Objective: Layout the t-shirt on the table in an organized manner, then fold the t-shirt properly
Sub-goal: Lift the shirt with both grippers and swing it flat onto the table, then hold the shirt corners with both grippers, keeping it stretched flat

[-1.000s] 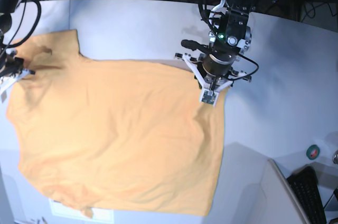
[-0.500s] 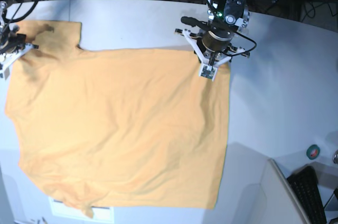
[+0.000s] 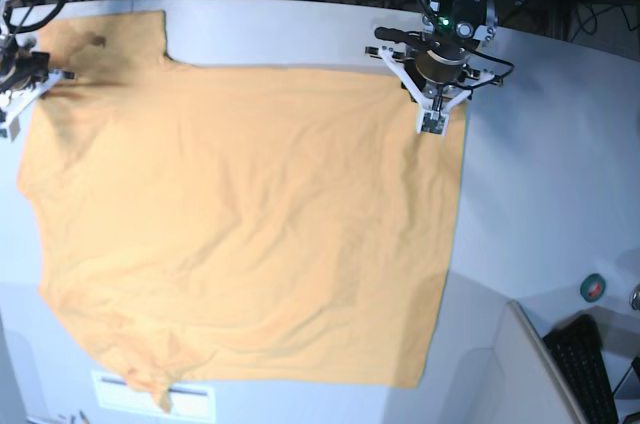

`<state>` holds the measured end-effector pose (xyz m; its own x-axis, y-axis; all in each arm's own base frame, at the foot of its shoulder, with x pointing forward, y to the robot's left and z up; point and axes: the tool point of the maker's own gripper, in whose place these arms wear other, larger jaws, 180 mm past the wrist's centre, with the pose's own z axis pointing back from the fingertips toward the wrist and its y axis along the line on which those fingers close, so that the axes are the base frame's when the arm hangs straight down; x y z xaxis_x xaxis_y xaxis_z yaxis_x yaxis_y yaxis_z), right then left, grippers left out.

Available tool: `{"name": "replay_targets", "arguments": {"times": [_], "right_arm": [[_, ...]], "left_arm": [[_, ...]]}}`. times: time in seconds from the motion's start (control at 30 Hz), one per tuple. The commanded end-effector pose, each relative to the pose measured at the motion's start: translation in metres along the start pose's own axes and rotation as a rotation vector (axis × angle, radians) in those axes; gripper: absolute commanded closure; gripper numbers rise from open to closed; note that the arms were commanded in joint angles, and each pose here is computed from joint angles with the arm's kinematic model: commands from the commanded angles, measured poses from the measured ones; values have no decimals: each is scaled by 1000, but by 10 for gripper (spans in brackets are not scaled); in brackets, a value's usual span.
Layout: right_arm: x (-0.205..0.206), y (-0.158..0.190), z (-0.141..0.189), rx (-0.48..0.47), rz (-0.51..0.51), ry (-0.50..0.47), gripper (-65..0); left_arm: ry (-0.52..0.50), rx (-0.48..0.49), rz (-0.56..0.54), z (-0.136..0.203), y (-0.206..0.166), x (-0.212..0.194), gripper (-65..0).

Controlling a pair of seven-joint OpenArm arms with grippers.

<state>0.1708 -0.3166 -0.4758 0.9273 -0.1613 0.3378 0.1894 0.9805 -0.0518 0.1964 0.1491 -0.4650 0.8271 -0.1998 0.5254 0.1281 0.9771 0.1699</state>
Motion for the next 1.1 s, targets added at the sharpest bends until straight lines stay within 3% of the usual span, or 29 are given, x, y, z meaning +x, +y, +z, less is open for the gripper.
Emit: {"name": "replay_targets", "arguments": {"times": [0.0,0.07,0.17,0.4,0.5,0.6,0.8,1.07], "right_arm": [[11,-9,6,-23,16,-32,0],[5,-10,6,-25,18,-21,0],[-2,0,3,-5,3,-13,0],[-10,3,2,0,5,3,0],[-10,2,2,-1,2,3,0],[-7,1,4,-4,8,-7,0],[9,5,14,-7,33,-54,0],[16,5,18,-12,38,-75,0]], "left_arm": [[-19,11,-2,4,3,2,-148],[-14,8,-4,7,2,-2,-235],[13,-12,26,12,0,-17,-316],[63,-59,371,39,29,-57,-337],[42,-75,580,53,49,-63,-337],[-27,-123,721,57,69,-56,-337],[-152,-185,728,42,84,-15,-337],[-89,-209,814,19,71,-35,-334]]}}
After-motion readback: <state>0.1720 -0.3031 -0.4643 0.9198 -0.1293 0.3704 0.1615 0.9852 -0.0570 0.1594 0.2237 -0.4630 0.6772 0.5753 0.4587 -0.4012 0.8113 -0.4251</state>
